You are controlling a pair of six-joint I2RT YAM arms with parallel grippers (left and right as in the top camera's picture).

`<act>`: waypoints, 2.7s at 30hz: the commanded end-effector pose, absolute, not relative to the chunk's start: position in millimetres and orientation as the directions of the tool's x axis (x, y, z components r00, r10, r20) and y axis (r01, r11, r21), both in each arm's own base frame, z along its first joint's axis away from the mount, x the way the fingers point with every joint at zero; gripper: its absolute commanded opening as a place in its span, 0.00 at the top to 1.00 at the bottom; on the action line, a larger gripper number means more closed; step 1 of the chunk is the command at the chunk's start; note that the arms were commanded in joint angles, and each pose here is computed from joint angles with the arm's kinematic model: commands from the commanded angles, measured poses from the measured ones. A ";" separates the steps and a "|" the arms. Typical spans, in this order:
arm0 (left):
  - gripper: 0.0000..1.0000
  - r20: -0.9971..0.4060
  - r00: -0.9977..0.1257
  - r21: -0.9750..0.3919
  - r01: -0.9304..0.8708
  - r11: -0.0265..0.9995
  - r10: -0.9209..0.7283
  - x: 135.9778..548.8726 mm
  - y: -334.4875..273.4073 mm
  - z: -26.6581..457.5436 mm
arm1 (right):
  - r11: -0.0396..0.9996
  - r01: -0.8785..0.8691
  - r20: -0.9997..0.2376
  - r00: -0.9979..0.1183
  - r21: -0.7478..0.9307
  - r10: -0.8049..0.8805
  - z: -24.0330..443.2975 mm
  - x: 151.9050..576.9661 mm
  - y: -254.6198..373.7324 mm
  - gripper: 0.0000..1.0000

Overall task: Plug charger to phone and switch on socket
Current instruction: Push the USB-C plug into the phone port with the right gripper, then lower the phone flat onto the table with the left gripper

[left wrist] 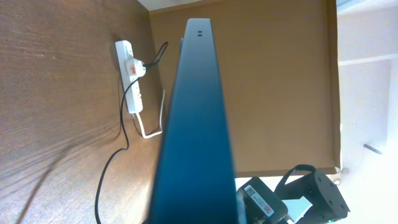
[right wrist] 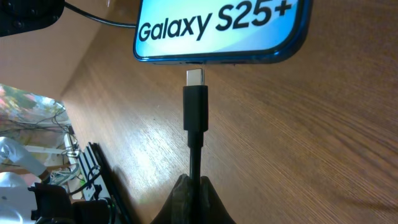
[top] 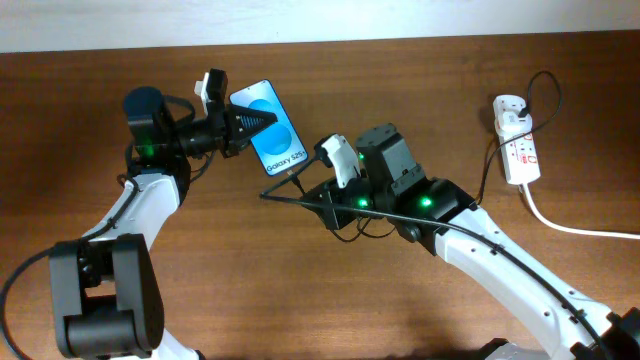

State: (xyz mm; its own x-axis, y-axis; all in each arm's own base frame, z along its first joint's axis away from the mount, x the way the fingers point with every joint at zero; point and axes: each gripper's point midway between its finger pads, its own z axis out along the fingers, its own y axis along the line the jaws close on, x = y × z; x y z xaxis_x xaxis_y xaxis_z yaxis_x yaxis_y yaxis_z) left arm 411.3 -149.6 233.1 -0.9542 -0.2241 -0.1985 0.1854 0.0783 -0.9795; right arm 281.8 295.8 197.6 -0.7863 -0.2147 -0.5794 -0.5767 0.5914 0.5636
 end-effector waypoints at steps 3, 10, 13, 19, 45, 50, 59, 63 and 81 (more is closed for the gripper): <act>1.00 -0.271 -0.940 -0.962 0.258 0.085 -0.206 409.8 -150.6 240.6 | 0.574 -0.594 -0.588 -0.776 0.563 -0.226 205.3 276.3 295.7 0.96; 1.00 -0.270 -0.941 -0.963 0.257 0.085 -0.206 409.8 -150.6 240.5 | 0.576 -0.603 -0.613 -0.762 0.552 -0.210 209.6 282.4 296.8 0.96; 1.00 -0.267 -0.942 -0.963 0.254 0.084 -0.206 409.7 -150.6 240.2 | 0.585 -0.604 -0.624 -0.755 0.541 -0.202 210.6 286.1 296.3 0.96; 1.00 -0.267 -0.942 -0.963 0.255 0.084 -0.205 409.6 -150.6 240.2 | 0.623 -0.600 -0.658 -0.732 0.501 -0.176 212.5 298.6 293.2 0.96; 1.00 -0.243 -0.953 -0.970 0.234 0.073 -0.182 405.4 -162.0 240.3 | 0.670 -0.616 -0.739 -0.657 0.414 -0.148 215.6 326.6 293.2 0.76; 1.00 -0.244 -0.938 -0.969 0.226 0.100 -0.246 417.3 -159.3 238.3 | 0.643 -0.639 -0.740 -0.653 0.423 -0.162 263.6 267.8 265.7 0.45; 1.00 -0.211 -0.960 -0.977 0.199 0.080 -0.185 405.7 -175.7 235.7 | 0.752 -0.591 -0.756 -0.624 0.291 -0.198 211.7 310.9 299.2 0.90; 1.00 -0.234 -0.971 -0.972 0.233 0.037 -0.049 380.4 -199.5 238.1 | 0.723 -0.642 -0.839 -0.519 0.256 -0.165 237.2 324.7 309.9 0.96; 1.00 -0.105 -0.977 -0.992 0.089 0.093 -0.183 394.3 -209.0 212.4 | 0.696 -0.643 -0.794 -0.583 0.320 -0.173 271.4 284.5 289.6 0.34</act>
State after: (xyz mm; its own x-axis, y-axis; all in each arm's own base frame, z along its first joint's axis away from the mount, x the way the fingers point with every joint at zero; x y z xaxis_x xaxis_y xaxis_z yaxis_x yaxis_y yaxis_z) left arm 404.2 -196.3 214.9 -0.9640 -0.2090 -0.1647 0.1450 0.1062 -0.9837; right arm 297.4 300.0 203.2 -0.6590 -0.2294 -0.7163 -0.6055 0.7267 0.3243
